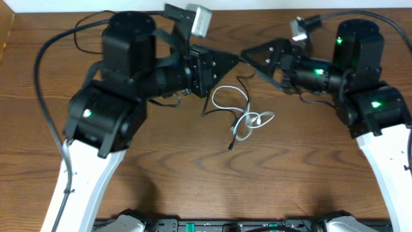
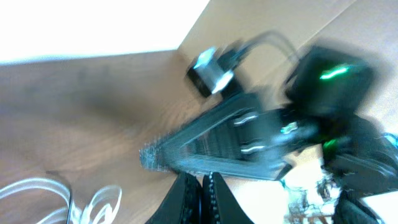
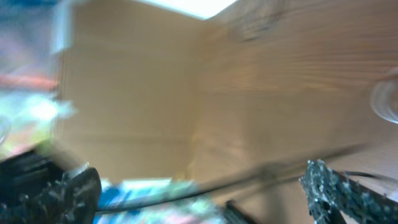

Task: Untangle cables

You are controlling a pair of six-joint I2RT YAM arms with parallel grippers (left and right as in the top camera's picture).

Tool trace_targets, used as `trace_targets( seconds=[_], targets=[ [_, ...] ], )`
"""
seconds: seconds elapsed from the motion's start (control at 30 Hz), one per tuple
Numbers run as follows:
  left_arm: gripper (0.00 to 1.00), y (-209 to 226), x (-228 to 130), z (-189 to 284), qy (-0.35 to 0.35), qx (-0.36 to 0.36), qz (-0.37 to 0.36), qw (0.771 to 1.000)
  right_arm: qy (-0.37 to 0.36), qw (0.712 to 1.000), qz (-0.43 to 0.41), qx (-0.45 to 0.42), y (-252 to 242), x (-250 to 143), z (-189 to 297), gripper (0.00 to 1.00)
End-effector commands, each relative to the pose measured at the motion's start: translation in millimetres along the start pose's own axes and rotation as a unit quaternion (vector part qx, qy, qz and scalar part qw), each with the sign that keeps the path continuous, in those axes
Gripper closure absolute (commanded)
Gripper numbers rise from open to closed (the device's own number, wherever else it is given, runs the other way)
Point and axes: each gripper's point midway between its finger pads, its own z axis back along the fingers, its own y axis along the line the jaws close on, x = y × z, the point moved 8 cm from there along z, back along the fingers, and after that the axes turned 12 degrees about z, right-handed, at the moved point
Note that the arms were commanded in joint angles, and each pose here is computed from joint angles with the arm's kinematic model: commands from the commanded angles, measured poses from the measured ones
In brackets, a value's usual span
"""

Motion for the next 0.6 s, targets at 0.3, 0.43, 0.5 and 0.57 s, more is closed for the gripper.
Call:
trace_targets(
  seconds=[0.3,0.43,0.5,0.57],
  targets=[
    [0.93,-57,24,58,-0.159,-0.049,0.002,0.986,0.082,0.986,0.064,-0.129,-49,-31,2,0.01],
    [0.92,-65,38,58,-0.197,-0.074,-0.005,0.978,0.134,0.980,0.084,-0.122,-43,-50,-13,0.01],
    [0.92,-66,48,60,-0.232,-0.078,0.014,0.969,0.152,0.975,0.099,-0.125,-39,-59,-24,0.01],
    [0.93,-66,58,62,-0.270,-0.077,0.034,0.959,0.164,0.971,0.109,-0.137,-37,-66,-34,0.00]
  ],
)
